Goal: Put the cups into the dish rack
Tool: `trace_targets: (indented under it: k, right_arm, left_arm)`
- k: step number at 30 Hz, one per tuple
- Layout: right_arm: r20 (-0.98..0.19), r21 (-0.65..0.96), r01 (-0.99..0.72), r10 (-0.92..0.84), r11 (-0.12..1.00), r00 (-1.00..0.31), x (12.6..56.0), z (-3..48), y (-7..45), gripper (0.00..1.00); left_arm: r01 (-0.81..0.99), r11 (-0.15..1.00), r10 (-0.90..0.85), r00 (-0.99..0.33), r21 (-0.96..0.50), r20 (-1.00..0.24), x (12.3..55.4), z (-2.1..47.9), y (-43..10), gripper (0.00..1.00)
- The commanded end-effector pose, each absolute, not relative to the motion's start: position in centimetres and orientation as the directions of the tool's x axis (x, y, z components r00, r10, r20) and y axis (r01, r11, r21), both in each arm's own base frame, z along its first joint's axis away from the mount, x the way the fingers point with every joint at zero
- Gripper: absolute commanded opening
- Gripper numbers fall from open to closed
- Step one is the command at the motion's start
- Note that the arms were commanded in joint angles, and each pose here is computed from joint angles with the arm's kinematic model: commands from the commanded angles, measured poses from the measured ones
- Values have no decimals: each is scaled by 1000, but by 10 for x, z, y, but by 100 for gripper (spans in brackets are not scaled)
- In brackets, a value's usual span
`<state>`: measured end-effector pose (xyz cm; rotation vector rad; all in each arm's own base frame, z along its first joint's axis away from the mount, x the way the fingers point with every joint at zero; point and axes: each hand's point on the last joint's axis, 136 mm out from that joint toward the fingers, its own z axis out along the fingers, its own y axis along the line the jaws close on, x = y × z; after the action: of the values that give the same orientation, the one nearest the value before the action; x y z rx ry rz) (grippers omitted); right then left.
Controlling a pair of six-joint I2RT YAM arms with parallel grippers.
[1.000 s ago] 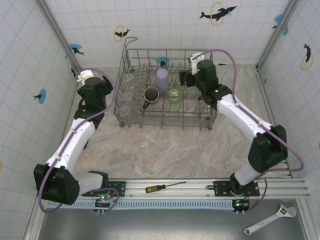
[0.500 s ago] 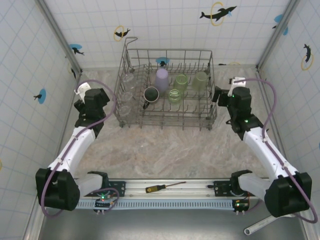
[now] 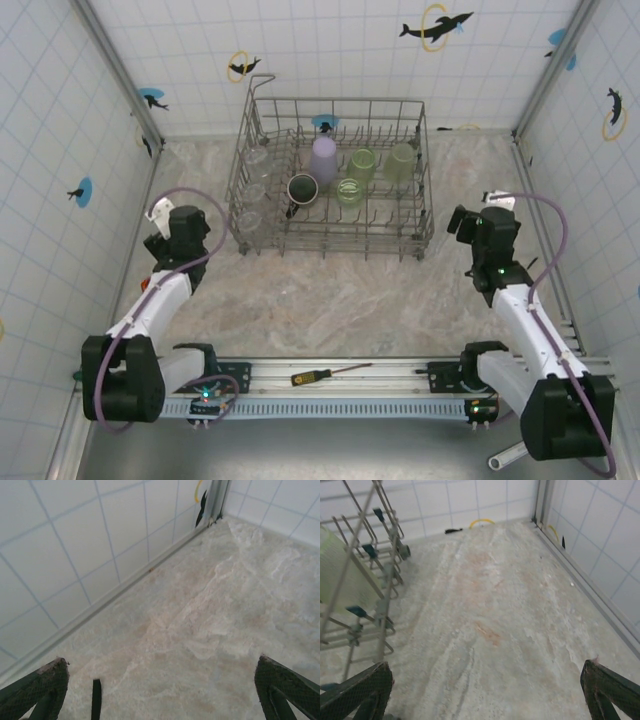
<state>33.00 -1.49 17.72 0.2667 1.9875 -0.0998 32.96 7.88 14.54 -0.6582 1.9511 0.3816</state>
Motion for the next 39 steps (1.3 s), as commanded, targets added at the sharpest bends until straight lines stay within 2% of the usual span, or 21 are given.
trace_targets:
  k: [1, 7, 14, 17, 20, 23, 28, 32, 36, 39]
  right_arm:
    - [-928, 64, 240, 147, 969, -341, 327, 172, -19, 100]
    - [-947, 110, 263, 181, 959, -265, 312, 143, -24, 100]
    - [-941, 112, 323, 204, 940, -268, 300, 111, -35, 100]
    - [-941, 129, 350, 226, 928, -253, 295, 103, -39, 100]
    - [-949, 137, 365, 228, 921, -217, 288, 98, -43, 100]
    - [-963, 136, 386, 213, 912, -164, 279, 98, -50, 100]
    - [-971, 86, 402, 168, 912, -173, 269, 88, -55, 100]
    - [-977, 76, 396, 147, 915, -153, 262, 86, -56, 100]
    - [-974, 86, 352, 153, 932, -166, 268, 81, -47, 100]
    - [-976, 22, 308, 86, 951, -199, 280, 82, -38, 100]
  left_arm:
    - [-597, 799, -327, -324, -76, -888, 326, 122, 76, 97]
    - [-551, 831, -307, -335, -79, -891, 314, 86, 70, 98]
    - [-451, 889, -231, -296, -78, -927, 300, 73, 59, 98]
    - [-355, 935, -135, -340, -6, -931, 301, 66, 48, 97]
    - [-235, 972, -64, -267, 0, -962, 296, 76, 32, 97]
    - [-215, 977, -42, -242, 12, -969, 296, 79, 29, 97]
    - [-151, 988, -9, -214, 24, -977, 300, 80, 20, 97]
    - [-165, 986, -31, -268, 14, -963, 304, 66, 24, 97]
    - [-166, 986, -33, -267, 12, -963, 304, 67, 25, 98]
    - [-157, 988, -47, -279, -2, -959, 308, 64, 24, 98]
